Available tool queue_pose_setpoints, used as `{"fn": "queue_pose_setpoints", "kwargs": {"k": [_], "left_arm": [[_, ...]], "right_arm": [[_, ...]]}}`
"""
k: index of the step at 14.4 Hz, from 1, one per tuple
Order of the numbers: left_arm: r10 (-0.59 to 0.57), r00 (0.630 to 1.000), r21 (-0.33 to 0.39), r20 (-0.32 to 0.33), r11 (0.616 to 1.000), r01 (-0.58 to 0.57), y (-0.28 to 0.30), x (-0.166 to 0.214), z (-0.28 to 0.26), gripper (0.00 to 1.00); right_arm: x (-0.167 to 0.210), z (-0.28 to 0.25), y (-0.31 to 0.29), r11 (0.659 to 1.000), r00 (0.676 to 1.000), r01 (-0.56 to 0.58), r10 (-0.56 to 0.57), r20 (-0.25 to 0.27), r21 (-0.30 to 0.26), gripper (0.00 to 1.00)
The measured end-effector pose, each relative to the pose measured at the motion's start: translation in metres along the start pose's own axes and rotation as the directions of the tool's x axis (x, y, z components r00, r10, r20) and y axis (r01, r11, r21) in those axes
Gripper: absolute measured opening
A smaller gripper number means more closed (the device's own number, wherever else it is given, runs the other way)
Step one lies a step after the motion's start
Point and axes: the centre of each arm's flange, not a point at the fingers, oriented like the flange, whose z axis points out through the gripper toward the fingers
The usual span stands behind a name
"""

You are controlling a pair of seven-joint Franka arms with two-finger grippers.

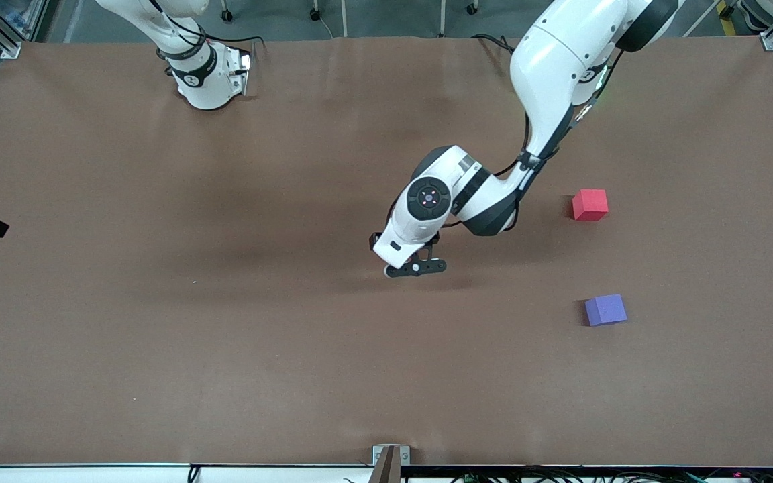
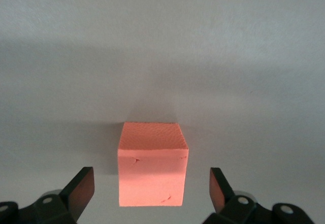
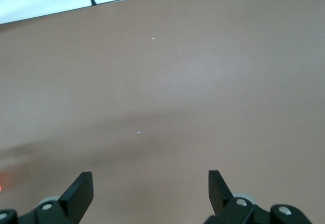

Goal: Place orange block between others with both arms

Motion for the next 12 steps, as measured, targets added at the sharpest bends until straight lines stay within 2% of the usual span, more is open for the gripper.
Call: {"fn": "queue_pose_setpoints", "kwargs": {"k": [5, 9, 10, 12], "left_arm": [[0.032, 0.999, 0.048, -0.032, 0.998, -0.03, 0.006, -0.009, 0.027, 1.0], [0.05, 0.998, 0.073, -0.046, 0.996, -0.046, 0.007, -0.011, 0.034, 0.97], [0.039, 0.998, 0.083, -0.056, 0.996, -0.034, 0.007, -0.013, 0.036, 0.9], [0.014, 0.997, 0.097, -0.073, 0.995, -0.007, 0.01, -0.017, 0.04, 0.68]], "right_arm": [[-0.016, -0.005, -0.017, 1.0, 1.0, 0.028, -0.028, 0.005, -0.003, 1.0], [-0.02, -0.007, 0.005, 0.999, 0.999, 0.038, -0.038, 0.002, -0.01, 1.0], [-0.019, -0.007, 0.008, 0.999, 0.999, 0.042, -0.042, 0.001, -0.011, 1.0], [-0.019, -0.006, 0.008, 0.999, 0.999, 0.048, -0.048, 0.002, -0.011, 1.0]]}}
